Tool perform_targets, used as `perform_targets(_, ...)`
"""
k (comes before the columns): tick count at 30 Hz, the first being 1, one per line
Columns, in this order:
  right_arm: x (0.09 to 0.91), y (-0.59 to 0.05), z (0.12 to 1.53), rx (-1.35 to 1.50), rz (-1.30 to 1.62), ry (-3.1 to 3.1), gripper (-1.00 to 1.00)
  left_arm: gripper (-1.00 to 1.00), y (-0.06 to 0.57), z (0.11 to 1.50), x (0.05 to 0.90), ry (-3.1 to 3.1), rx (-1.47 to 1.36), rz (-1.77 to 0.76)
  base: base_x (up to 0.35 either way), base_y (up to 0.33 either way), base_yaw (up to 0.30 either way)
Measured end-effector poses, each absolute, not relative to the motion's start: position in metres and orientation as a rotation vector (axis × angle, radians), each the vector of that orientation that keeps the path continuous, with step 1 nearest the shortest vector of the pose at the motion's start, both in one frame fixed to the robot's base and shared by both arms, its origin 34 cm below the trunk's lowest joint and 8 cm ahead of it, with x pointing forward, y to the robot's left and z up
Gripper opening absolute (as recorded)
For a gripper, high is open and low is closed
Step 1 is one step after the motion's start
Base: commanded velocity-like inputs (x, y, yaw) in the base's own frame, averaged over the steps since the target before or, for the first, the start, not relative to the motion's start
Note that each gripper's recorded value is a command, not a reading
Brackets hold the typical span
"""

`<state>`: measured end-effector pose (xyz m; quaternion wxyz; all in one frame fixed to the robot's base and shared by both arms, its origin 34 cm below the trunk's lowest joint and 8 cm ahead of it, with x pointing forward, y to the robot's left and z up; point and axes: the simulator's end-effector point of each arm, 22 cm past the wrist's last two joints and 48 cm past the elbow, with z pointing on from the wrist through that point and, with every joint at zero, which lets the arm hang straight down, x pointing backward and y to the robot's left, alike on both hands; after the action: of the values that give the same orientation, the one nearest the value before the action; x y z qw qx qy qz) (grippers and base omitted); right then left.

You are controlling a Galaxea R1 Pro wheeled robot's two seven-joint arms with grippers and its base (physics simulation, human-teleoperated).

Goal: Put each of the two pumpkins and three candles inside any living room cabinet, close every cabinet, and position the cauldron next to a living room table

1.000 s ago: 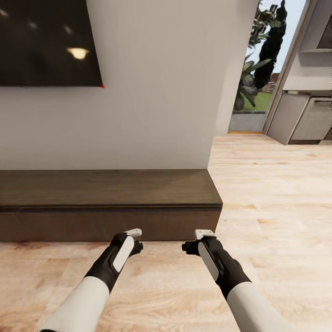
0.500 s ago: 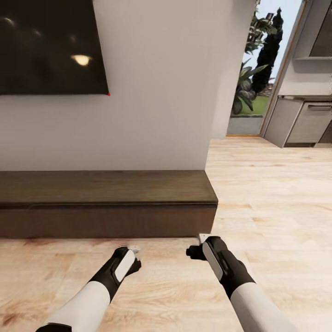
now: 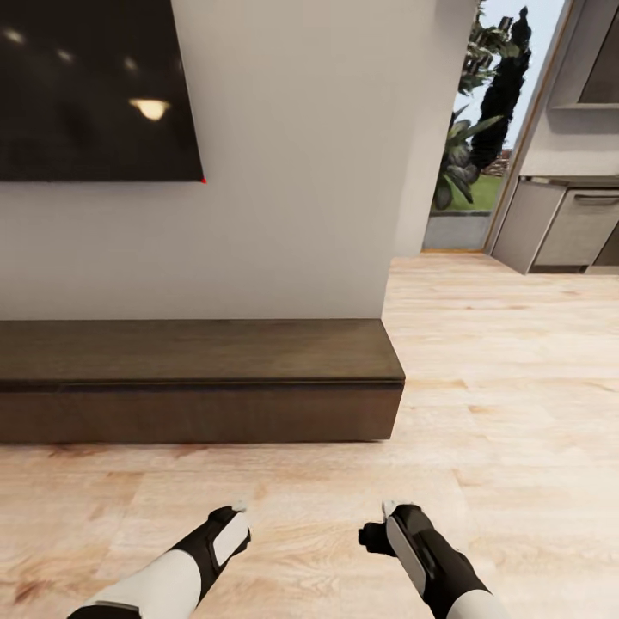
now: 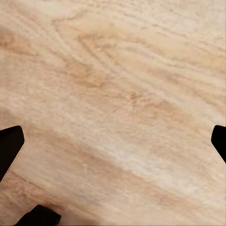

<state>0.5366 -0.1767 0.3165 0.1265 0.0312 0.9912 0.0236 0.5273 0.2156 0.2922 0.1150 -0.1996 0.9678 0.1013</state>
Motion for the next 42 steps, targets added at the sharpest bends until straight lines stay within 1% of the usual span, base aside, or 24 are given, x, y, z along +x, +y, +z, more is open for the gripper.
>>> perform_targets(10, 0.53, -0.215, 0.311, 0.149, -0.016, 2.859, 1.0, 1.0, 0.233, 0.295, 0.507, 2.839, -0.617, 0.365, 0.0, 0.0, 0.0)
perform_targets(28, 0.499, -0.232, 0.312, 0.219, -0.062, 2.907, 1.0, 1.0, 0.236, 0.318, 0.498, 2.875, -0.629, 0.388, 0.0, 0.0, 0.0)
perform_targets(36, 0.493, -0.236, 0.317, 0.237, -0.083, 2.895, 1.0, 1.0, 0.261, 0.33, 0.497, 2.874, -0.644, 0.433, 0.0, 0.0, 0.0)
perform_targets(42, 0.486, -0.239, 0.323, 0.241, -0.095, 2.909, 1.0, 1.0, 0.265, 0.338, 0.496, 2.882, -0.647, 0.428, 0.0, 0.0, 0.0)
